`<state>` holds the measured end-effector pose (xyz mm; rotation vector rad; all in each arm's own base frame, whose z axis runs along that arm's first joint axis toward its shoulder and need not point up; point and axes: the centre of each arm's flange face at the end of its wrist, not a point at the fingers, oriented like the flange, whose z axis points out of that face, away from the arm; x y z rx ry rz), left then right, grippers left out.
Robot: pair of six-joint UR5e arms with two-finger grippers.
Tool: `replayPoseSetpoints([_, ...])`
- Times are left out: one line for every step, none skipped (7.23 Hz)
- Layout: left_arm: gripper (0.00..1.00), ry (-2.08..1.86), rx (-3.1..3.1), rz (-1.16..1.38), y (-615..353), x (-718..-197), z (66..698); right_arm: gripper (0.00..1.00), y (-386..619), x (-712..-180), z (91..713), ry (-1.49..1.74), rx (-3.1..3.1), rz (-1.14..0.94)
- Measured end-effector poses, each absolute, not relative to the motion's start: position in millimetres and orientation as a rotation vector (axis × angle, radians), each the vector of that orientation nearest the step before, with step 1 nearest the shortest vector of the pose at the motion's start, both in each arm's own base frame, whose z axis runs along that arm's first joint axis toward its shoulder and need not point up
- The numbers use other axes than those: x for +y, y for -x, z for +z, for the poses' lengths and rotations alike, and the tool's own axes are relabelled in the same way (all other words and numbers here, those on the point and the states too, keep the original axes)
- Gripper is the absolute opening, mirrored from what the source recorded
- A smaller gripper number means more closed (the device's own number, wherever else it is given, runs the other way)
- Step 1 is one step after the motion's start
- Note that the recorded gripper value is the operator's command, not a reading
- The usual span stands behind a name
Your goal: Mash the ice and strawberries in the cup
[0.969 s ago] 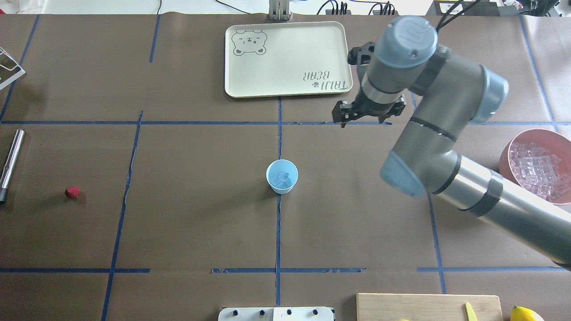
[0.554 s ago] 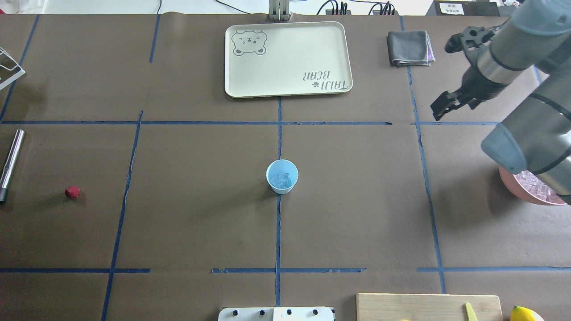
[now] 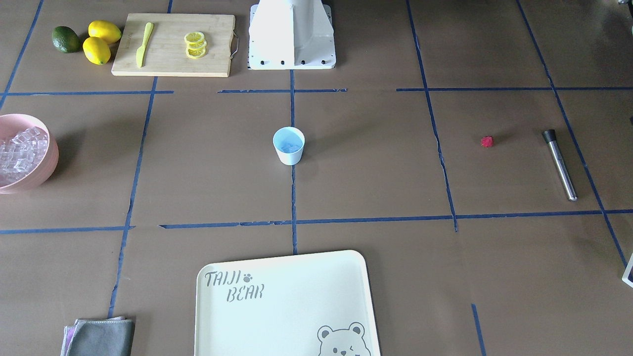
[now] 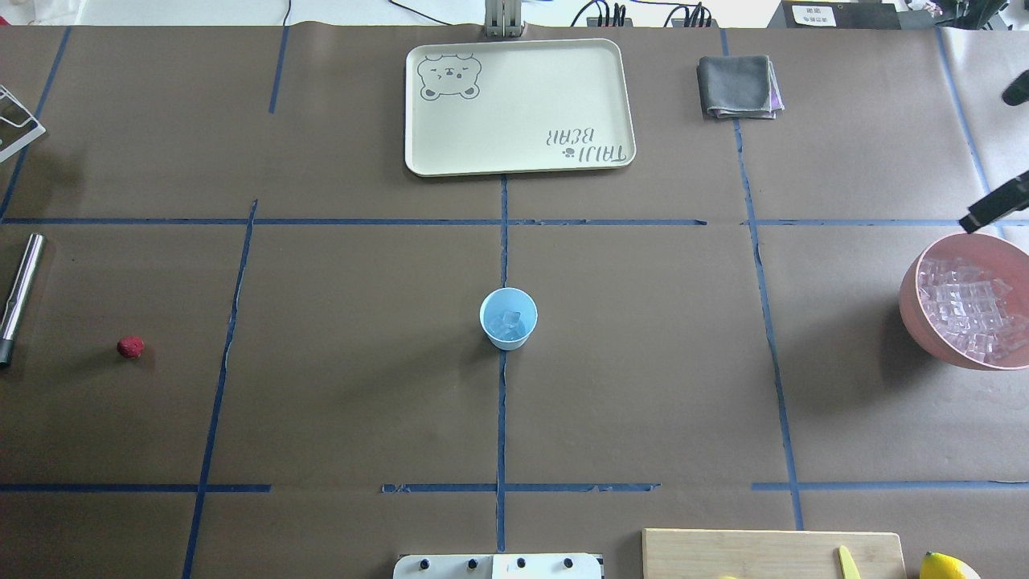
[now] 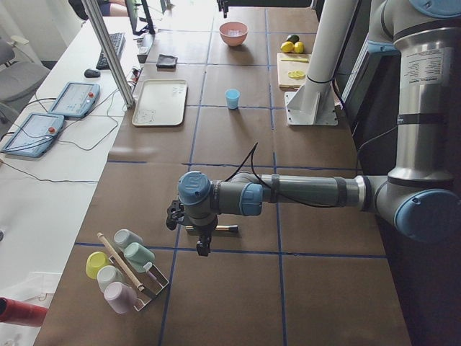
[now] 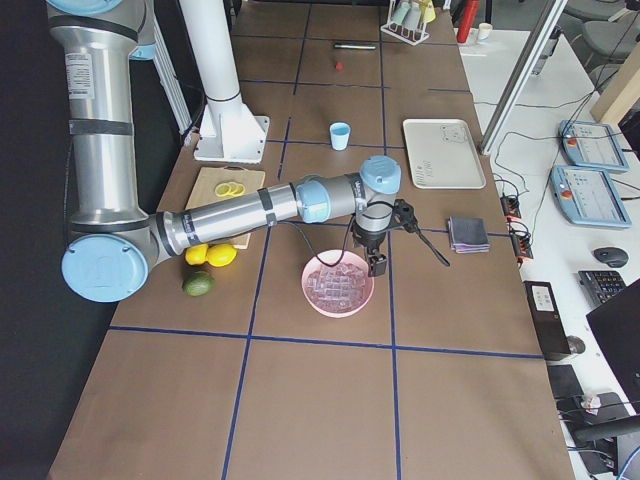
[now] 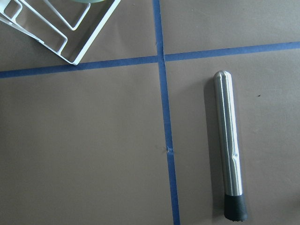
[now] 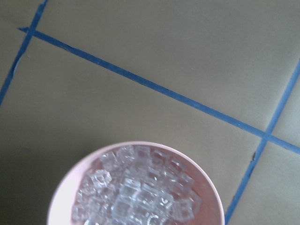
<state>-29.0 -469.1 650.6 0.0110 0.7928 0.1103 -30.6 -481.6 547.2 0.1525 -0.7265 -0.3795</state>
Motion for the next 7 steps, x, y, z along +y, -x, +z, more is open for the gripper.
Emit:
replayPoseSetpoints([1.0, -0.015, 0.793, 0.112, 29.0, -469.1, 648.2, 0.99, 1.5, -460.2, 574.7, -0.131, -0.718, -0.346])
replayPoseSetpoints([1.0, -0.019, 0.791, 0.113, 29.2, -469.2, 646.4, 0.99, -20.0, -441.8, 596.2, -0.104, -0.712, -0.299])
replayPoseSetpoints([1.0, -0.019, 0.787, 0.111, 29.4, -469.6, 645.8, 0.99, -36.5, -425.4, 612.1, -0.08, -0.71, -0.252])
replayPoseSetpoints([1.0, -0.022, 0.786, 0.109, 29.3, -471.5, 643.7, 0.99, -46.3, -411.5, 623.8, -0.055, -0.712, -0.208])
replayPoseSetpoints([1.0, -0.033, 0.788, 0.112, 28.7, -476.3, 638.7, 0.99, -50.6, -402.4, 630.2, -0.033, -0.716, -0.163])
replayPoseSetpoints([1.0, -0.06, 0.789, 0.123, 27.8, -484.1, 630.2, 0.99, -52.0, -398.6, 631.8, -0.02, -0.719, -0.13])
replayPoseSetpoints([1.0, -0.101, 0.792, 0.142, 25.7, -498.4, 615.3, 0.99, -52.4, -397.4, 631.7, -0.015, -0.721, -0.116])
